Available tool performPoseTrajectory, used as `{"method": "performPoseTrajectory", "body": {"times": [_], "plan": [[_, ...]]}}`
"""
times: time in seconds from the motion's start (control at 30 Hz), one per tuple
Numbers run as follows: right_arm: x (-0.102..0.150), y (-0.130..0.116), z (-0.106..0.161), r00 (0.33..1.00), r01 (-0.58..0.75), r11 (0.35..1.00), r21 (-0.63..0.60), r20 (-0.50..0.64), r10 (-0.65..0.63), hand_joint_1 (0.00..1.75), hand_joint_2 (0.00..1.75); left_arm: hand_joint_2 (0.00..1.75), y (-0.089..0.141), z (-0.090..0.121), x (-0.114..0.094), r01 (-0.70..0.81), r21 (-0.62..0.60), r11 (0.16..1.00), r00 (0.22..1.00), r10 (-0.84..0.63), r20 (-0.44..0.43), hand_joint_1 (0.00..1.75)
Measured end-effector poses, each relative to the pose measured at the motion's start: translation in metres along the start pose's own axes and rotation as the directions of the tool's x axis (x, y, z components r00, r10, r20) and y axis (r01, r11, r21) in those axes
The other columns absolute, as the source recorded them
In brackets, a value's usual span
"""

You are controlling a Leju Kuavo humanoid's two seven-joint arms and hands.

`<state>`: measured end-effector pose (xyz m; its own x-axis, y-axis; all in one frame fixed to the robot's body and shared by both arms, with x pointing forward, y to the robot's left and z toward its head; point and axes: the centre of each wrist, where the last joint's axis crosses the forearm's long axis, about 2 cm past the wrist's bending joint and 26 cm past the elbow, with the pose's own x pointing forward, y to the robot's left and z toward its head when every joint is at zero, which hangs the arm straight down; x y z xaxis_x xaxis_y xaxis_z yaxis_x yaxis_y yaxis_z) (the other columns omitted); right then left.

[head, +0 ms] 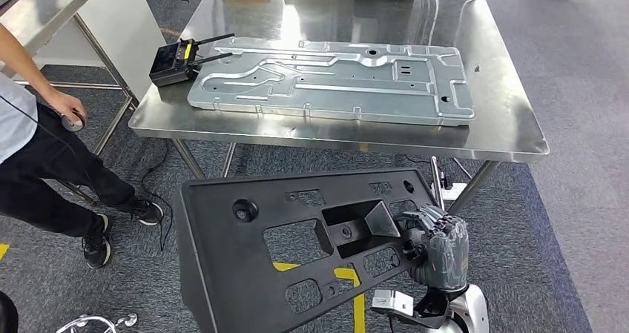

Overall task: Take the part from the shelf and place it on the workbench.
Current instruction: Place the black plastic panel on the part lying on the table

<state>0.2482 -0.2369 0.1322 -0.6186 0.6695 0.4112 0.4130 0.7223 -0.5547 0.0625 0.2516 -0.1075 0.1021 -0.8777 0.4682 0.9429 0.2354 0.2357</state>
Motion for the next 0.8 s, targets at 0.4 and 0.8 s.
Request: {"method": "performPoseTrajectory", "body": {"times": [0.4, 0.8], "plan": [[0.004, -0.001, -0.008, 0.999, 0.004, 0.999, -0.042, 0.039, -0.002, 1.75, 1.75, 1.75, -0.006, 0.0, 0.001, -0.002, -0.014, 1.0, 1.0, 0.002, -0.007, 0.0], [0.005, -0.007, -0.034, 0.996, -0.017, 0.994, -0.105, 0.082, 0.026, 1.75, 1.75, 1.75, -0.005, 0.0, 0.001, 0.0, -0.017, 1.0, 1.0, 0.0, -0.007, 0.0]]}}
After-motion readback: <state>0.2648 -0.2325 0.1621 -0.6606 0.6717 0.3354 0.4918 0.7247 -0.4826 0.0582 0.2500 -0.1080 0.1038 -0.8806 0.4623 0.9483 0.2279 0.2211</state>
